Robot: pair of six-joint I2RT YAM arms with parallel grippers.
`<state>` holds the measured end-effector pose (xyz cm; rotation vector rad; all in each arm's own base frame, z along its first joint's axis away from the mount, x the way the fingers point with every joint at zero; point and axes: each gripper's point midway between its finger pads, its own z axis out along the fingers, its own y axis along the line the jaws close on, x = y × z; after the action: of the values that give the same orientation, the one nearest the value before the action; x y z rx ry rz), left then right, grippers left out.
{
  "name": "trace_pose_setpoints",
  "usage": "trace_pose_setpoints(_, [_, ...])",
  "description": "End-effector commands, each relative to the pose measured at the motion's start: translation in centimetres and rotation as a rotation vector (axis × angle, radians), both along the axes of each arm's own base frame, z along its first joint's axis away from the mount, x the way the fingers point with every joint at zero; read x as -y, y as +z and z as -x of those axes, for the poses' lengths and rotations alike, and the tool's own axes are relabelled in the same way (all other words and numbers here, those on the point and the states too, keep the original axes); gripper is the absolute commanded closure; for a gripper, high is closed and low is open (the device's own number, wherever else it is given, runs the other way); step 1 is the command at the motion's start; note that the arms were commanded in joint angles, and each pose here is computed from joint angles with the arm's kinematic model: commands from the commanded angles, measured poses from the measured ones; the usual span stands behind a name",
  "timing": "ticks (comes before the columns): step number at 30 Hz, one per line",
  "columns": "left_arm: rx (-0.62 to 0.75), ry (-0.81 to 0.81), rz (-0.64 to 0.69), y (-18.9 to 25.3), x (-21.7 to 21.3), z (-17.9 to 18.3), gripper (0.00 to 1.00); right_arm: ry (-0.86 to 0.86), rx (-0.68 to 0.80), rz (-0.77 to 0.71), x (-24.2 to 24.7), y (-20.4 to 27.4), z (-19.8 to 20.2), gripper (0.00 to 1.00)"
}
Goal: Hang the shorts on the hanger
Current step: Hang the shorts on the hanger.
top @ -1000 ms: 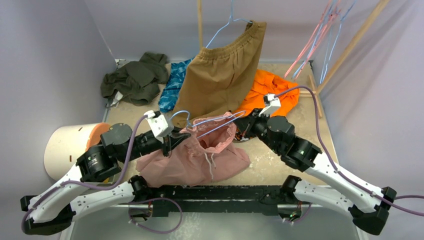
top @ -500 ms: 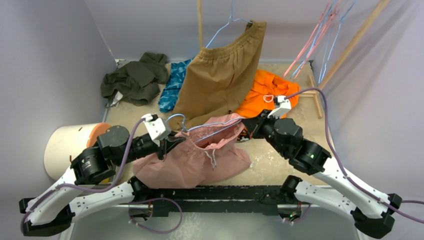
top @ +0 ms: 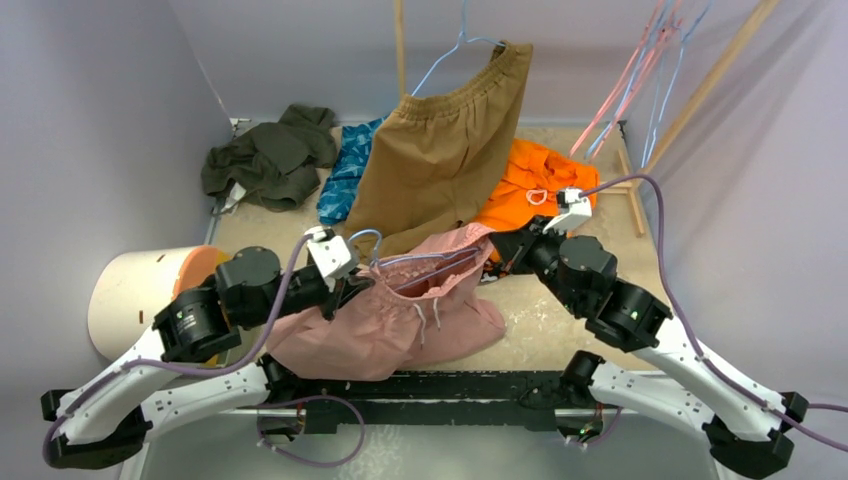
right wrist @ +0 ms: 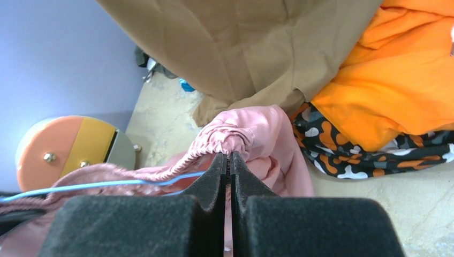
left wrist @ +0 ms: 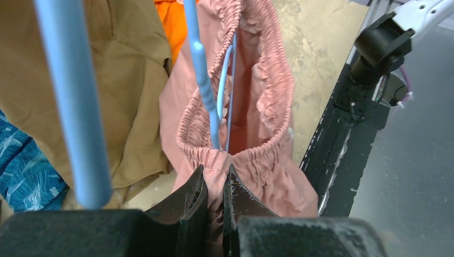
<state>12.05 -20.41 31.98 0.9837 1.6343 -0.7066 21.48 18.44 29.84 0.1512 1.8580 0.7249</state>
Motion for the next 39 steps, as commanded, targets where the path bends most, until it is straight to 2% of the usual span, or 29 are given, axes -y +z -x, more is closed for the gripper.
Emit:
trace_pose_setpoints(1, [0.033, 0.055, 0.014, 0.6, 0.9, -1.8, 1.00, 0.107, 0.173, -0.073, -1.0, 7.1, 0.8, 1.00])
trace_pose_setpoints(6, [0.064, 0.081, 0.125, 1.3, 3.6, -3.7, 1.00, 0.300, 0.146, -0.042, -5.1, 8.1, 1.6, 1.00])
trace_pose_setpoints(10, [0.063, 0.085, 0.202, 2.0, 6.0, -4.9, 1.00, 0.395, 0.153, -0.113, -7.7, 9.7, 1.9, 1.00])
trace_pose_setpoints(14, [0.046, 0.079, 0.276, 2.6, 7.9, -5.6, 1.00, 0.458, 0.213, -0.203, -9.3, 12.6, 2.3, 1.00])
trace_pose_setpoints(19, [0.044, 0.067, 0.401, 3.6, 8.9, -5.7, 1.00, 0.518, 0.331, -0.177, -10.1, 17.0, 2.5, 1.00])
trace_pose_setpoints(26, [0.057, 0.054, 0.554, 5.5, 8.1, -4.8, 1.00, 0.515, 0.246, -0.122, -10.7, 12.8, 1.9, 1.00])
trace_pose_setpoints(28, [0.084, 0.040, 0.593, 6.8, 7.4, -4.3, 1.00, 0.512, 0.281, -0.135, -10.0, 14.7, 2.3, 1.00])
trace_pose_setpoints(31, [0.138, 0.011, 0.641, 10.3, 6.7, -3.5, 1.00, 0.521, 0.422, -0.138, -8.8, 20.7, 3.2, 1.00])
trace_pose_setpoints(34, [0.169, -0.029, 0.656, 13.0, 6.5, -2.7, 1.00, 0.578, 0.528, -0.197, -8.5, 24.5, 4.9, 1.00])
trace_pose_setpoints(36, [0.161, -0.052, 0.647, 12.9, 6.8, -2.4, 1.00, 0.612, 0.543, -0.243, -8.9, 24.3, 5.6, 1.00])
trace_pose_setpoints(39, [0.111, -0.053, 0.633, 10.8, 7.3, -2.5, 1.00, 0.633, 0.467, -0.239, -10.3, 20.5, 4.9, 1.00])
